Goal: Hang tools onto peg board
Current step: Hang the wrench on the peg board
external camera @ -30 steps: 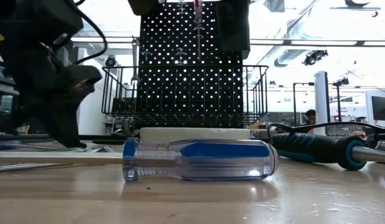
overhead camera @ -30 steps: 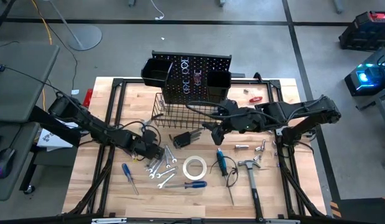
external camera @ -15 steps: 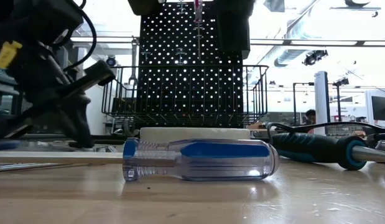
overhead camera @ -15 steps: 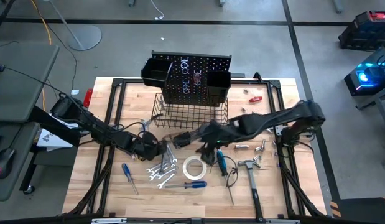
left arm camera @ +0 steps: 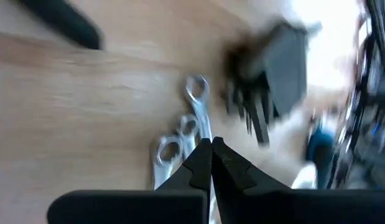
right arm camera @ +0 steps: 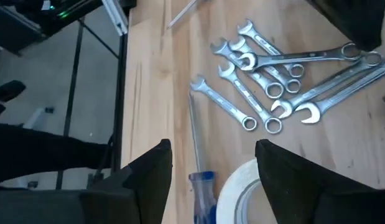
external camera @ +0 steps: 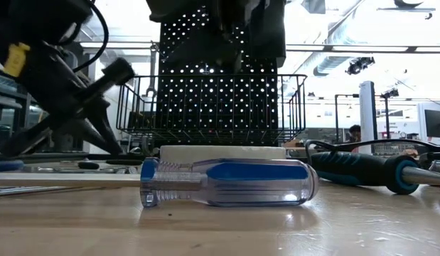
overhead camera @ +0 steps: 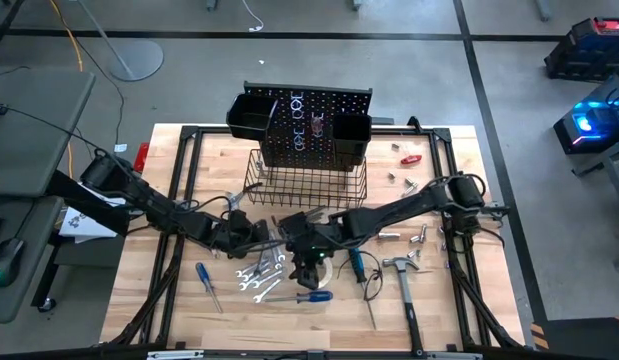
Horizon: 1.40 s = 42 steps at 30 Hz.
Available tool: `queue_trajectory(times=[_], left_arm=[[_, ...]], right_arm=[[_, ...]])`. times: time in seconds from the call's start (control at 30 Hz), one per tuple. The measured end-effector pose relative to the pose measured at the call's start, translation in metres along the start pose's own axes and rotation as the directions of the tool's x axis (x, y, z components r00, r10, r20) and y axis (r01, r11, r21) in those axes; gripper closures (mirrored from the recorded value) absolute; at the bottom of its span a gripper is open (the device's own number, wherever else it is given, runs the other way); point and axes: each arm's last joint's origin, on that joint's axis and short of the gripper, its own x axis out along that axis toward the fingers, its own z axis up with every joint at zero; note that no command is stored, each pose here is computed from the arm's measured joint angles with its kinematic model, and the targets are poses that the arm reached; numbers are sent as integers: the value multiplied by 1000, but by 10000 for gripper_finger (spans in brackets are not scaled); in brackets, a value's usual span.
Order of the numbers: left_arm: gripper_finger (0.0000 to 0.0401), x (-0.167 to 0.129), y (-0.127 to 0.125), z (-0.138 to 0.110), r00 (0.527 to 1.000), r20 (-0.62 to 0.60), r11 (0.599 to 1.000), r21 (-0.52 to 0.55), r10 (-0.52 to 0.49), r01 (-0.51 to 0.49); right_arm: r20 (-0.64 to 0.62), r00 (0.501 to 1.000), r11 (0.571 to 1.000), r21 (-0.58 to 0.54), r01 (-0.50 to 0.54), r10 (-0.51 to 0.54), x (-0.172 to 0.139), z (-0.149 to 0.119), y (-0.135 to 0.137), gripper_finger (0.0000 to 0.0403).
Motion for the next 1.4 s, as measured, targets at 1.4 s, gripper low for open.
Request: queue_trajectory(times=[1.4], left_arm=[[401, 24, -38, 7, 921, -76, -668, 665, 382, 332]], right_arm=[[102, 965, 969, 76, 233, -240, -88, 2, 20, 183]])
